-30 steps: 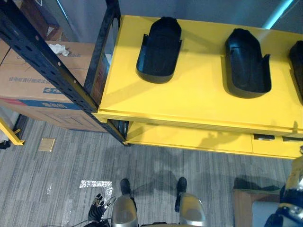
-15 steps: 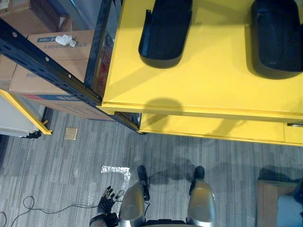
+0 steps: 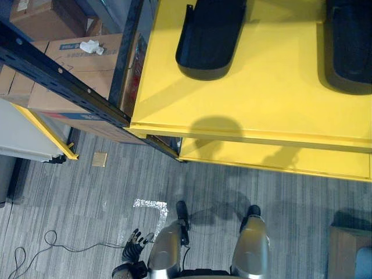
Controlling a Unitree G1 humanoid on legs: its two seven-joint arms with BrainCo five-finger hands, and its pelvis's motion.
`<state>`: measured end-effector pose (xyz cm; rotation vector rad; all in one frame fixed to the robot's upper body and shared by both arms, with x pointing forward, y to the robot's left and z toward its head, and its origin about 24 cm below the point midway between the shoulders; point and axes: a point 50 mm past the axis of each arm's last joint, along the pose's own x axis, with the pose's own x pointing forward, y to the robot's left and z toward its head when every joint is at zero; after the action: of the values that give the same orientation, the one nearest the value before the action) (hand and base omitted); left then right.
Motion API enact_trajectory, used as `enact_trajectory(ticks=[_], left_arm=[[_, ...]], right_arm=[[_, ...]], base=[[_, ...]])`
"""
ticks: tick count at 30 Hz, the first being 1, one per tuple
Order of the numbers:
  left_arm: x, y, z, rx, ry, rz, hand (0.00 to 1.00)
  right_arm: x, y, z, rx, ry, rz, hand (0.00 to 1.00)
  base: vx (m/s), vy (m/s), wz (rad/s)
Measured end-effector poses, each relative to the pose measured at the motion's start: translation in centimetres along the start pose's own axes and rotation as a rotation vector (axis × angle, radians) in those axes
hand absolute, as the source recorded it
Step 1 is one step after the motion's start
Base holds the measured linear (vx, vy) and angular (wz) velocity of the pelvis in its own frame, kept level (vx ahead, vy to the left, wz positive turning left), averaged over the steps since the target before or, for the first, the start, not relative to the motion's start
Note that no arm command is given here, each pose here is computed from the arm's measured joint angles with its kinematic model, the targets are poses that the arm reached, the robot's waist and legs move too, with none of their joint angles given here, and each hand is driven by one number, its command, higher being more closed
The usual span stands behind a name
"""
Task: Walk over and take plastic housings, then place them on the shelf
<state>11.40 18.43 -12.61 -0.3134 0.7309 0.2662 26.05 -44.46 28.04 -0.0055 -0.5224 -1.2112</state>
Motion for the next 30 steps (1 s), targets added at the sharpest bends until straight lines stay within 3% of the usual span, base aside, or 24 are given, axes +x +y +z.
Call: enact_trajectory(ticks=[7, 12, 18, 22, 30], left_arm=[[-0.1, -0.2, 0.1, 0.002, -0.017, -0.019, 0.0], [-0.2, -0.1, 0.2, 0.001, -0.016, -0.02, 0.0], [-0.2, 0.4, 0.5, -0.004, -0.019, -0.002, 0.0], [-0.2, 0.5, 0.2, -0.007, -0.009, 0.004, 0.0], [-0.3, 0.6, -0.2, -0.015, 0.001, 0.014, 0.0]], right_arm=[[-0.6, 0.3, 1.8, -0.187, -0.197, -0.019, 0.0], [-1.4, 1.2, 5.3, -0.164, -0.376, 0.03, 0.0], [-1.6, 3.3, 4.6, -0.218, -0.332, 0.142, 0.0], [-0.8, 4.3, 3.2, -0.243, -0.177, 0.212, 0.0], [0.5, 3.8, 1.5, -0.192, 0.044, 0.177, 0.0]], base=[[0.0, -0.004, -0.02], [0.03, 0.001, -0.01], [-0.01, 0.0, 0.04], [-0.03, 0.0, 0.02], [-0.04, -0.017, 0.13]])
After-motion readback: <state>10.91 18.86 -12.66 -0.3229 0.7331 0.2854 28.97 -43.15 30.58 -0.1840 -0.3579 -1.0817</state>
